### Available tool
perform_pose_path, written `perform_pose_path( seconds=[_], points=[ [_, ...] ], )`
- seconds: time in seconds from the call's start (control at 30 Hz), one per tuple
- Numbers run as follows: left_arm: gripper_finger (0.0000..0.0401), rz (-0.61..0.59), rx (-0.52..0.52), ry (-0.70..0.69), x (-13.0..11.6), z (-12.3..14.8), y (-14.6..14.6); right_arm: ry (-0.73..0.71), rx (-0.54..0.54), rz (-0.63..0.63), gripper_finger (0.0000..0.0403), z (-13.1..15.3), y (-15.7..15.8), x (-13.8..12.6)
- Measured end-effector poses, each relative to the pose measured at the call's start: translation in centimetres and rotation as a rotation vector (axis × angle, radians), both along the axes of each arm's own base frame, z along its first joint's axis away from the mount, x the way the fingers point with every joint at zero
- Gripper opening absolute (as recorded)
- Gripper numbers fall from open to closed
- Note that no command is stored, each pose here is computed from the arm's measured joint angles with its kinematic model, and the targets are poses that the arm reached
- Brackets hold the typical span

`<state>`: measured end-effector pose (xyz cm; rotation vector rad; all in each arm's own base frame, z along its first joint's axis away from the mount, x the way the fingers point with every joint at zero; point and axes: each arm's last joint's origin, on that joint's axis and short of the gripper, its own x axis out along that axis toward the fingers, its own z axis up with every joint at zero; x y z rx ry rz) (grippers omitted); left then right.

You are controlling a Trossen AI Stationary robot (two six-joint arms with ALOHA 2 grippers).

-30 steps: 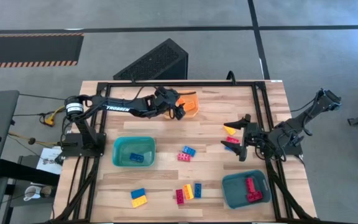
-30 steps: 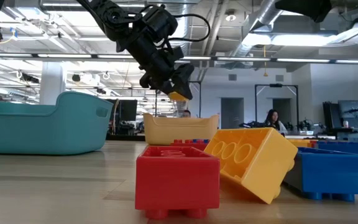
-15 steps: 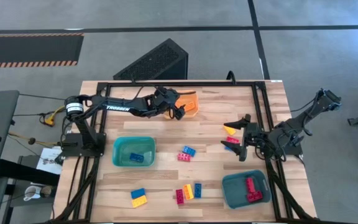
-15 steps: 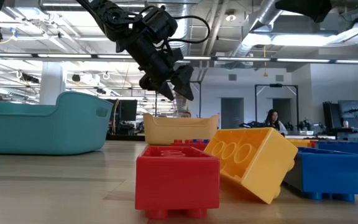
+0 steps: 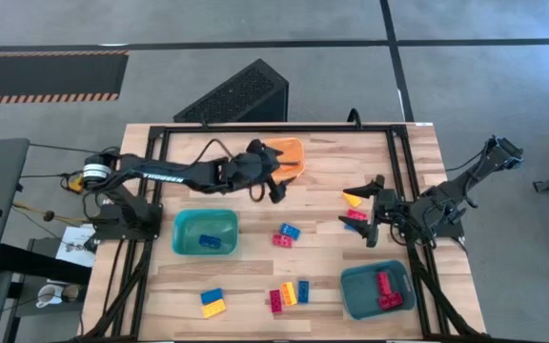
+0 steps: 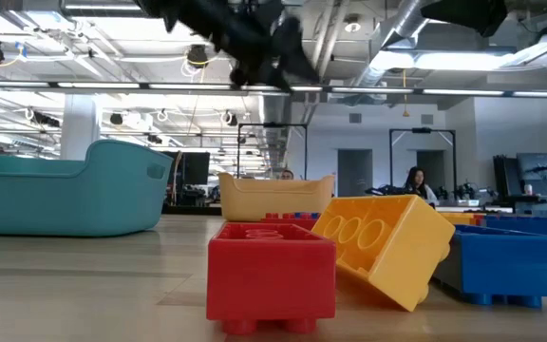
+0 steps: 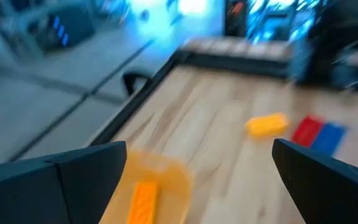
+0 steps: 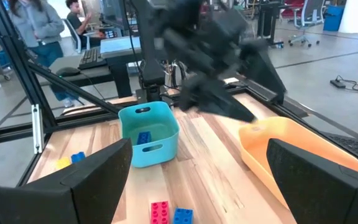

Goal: Sort & place blocks by color
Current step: Put the blue game piece into the green bin

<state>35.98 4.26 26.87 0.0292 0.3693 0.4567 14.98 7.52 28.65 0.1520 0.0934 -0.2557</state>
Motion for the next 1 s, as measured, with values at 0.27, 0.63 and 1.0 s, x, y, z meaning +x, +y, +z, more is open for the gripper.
perform_pose_path(
  seconds=[0.27, 0.63, 1.0],
  points=[
    [0.0389, -0.220, 0.185, -0.108, -1.5, 4.1, -6.6, 0.001, 0.000, 0.000, 0.0395, 0.0, 0.0, 0.0],
    [0.0389, -0.212, 0.075, -0.117, -4.0, 2.1, -6.5, -0.004, 0.003, 0.000, 0.0395, 0.0, 0.0, 0.0],
    [0.0389, -0.359, -0.209, -0.242, -6.4, -2.9, -6.5, -0.005, 0.004, -0.002, 0.0395, 0.0, 0.0, 0.0]
  ],
)
